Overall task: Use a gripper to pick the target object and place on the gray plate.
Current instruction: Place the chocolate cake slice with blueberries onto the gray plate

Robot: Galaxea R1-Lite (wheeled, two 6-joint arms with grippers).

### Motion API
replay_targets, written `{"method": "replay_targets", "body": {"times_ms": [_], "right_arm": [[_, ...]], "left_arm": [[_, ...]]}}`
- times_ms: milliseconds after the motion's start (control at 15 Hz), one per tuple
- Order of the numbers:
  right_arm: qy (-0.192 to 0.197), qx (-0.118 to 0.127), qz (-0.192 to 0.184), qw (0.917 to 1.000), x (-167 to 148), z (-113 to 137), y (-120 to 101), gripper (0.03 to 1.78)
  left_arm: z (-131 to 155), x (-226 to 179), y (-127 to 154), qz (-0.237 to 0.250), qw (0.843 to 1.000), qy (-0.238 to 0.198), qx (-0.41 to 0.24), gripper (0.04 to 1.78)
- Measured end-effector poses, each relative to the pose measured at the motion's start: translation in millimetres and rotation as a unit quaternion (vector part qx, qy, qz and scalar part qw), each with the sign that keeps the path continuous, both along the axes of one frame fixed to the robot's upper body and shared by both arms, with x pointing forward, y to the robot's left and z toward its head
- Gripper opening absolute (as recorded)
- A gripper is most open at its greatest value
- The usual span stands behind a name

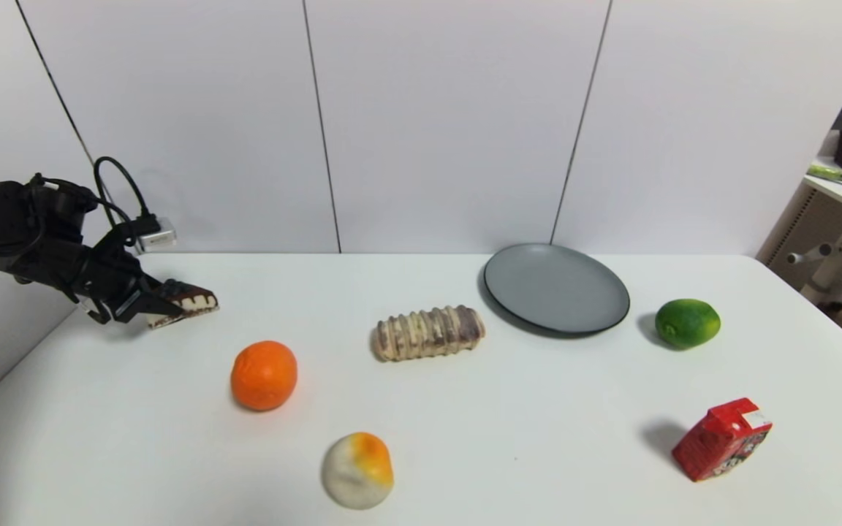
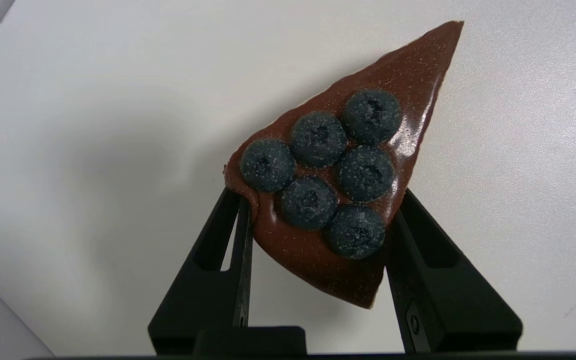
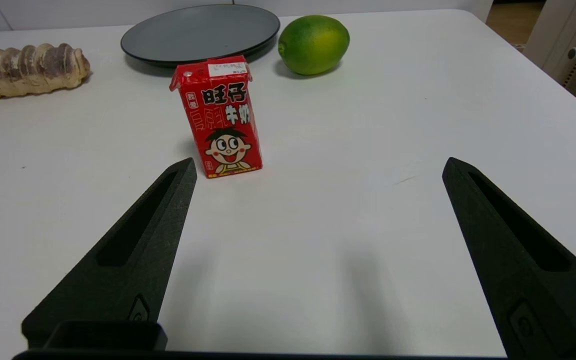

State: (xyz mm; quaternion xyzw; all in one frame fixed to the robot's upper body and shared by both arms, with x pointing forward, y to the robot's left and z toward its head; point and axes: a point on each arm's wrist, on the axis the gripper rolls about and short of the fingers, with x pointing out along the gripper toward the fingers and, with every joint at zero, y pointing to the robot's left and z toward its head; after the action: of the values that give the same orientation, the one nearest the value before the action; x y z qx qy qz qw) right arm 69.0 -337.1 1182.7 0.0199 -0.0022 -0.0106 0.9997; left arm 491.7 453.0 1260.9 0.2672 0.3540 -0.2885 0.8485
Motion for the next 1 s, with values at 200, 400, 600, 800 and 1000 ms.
{"method": "replay_targets", "body": {"times_ms": [200,400,600,800,1000], "right_arm": [[0.0,0.0,0.0,1.0,0,0,0,1.7],[0.0,0.0,0.0,1.0,0,0,0,1.7],[0.0,0.0,0.0,1.0,0,0,0,1.7],[0.0,0.0,0.0,1.0,0,0,0,1.7],[0.0,0.0,0.0,1.0,0,0,0,1.7]], "left_arm": [[8,-2,-4,-0.006,1.0,-0.011,-0.004,0.78],[29,-7,-20,-0.022,0.999,-0.034,-0.016,0.78],[51,-8,-60,-0.054,0.996,-0.055,-0.038,0.78],[71,-4,-118,-0.111,0.99,-0.076,-0.051,0.76],[85,0,-176,-0.173,0.978,-0.099,-0.059,0.76]]}}
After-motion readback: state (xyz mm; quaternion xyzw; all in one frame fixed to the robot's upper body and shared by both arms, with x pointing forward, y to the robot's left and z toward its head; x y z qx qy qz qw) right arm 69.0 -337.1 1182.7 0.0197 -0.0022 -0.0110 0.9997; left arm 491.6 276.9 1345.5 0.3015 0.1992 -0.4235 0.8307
